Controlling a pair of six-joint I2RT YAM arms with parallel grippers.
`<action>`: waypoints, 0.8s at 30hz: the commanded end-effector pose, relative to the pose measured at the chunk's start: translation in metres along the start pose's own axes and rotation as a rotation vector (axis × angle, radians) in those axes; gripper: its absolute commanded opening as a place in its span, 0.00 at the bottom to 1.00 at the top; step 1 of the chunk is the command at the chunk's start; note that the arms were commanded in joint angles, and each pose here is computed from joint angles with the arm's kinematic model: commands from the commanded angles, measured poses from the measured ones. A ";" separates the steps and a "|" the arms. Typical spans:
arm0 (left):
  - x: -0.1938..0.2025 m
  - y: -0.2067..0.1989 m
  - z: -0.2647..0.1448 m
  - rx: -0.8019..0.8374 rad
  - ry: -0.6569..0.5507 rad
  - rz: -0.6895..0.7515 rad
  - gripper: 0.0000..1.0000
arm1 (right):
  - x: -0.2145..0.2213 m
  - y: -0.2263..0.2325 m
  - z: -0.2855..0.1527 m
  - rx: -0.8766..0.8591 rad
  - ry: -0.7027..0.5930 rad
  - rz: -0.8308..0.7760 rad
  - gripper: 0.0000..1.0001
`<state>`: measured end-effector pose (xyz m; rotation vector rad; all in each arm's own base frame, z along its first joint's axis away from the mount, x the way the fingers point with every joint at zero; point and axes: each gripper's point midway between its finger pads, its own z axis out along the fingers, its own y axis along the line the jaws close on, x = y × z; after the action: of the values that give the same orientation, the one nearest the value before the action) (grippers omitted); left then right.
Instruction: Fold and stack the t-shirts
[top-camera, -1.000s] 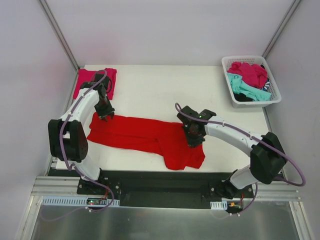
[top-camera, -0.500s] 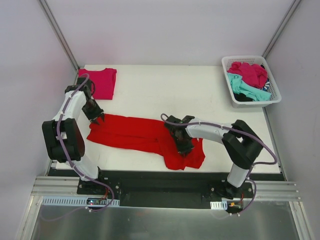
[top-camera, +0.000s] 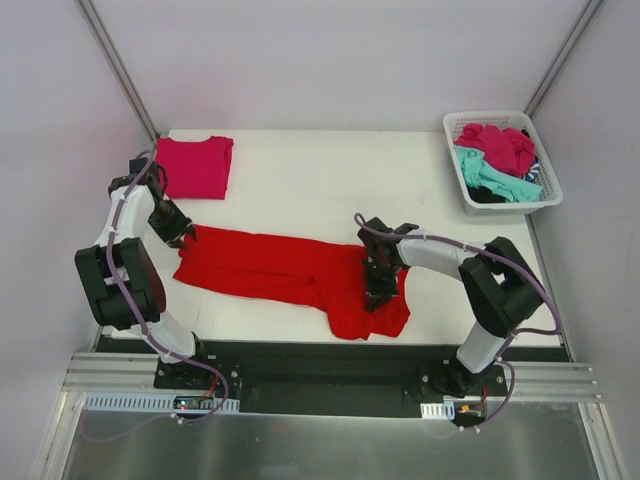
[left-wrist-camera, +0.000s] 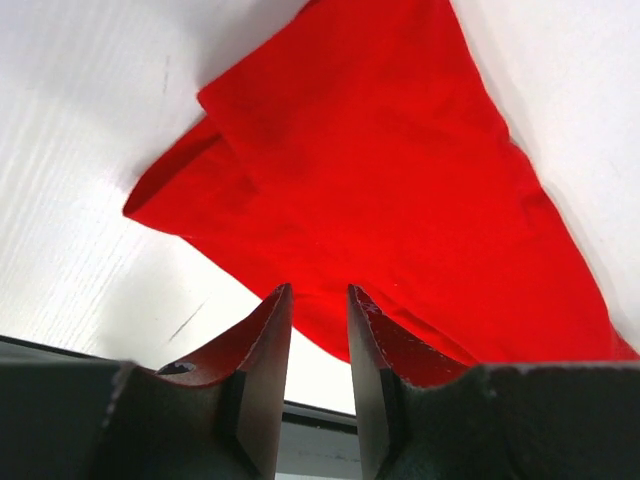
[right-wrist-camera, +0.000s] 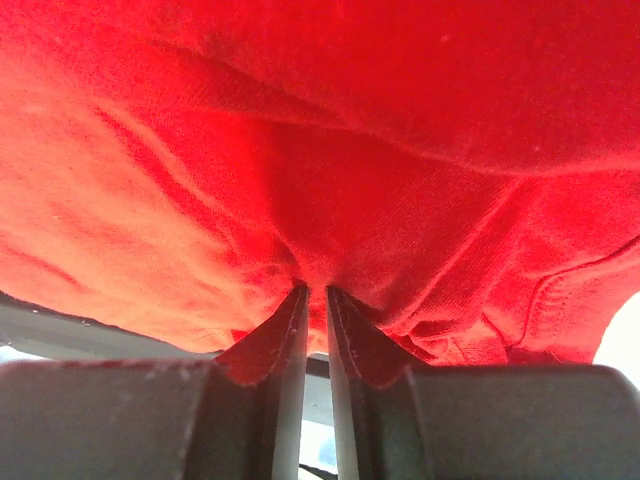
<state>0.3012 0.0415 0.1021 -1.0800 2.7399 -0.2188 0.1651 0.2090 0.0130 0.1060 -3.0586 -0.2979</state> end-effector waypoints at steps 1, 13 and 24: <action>0.016 -0.008 0.002 0.023 0.025 0.068 0.28 | 0.000 -0.035 0.019 0.138 -0.006 -0.003 0.17; 0.027 -0.007 0.044 -0.250 0.110 0.286 0.26 | -0.013 -0.009 -0.035 0.198 -0.142 -0.082 0.18; -0.009 -0.010 0.031 -0.395 -0.027 0.305 0.25 | -0.041 0.004 -0.077 0.278 -0.265 -0.108 0.21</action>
<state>0.3254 0.0261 0.0685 -0.7252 2.9555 0.2277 0.2126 0.2219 0.0937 0.2837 -3.3558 -0.0640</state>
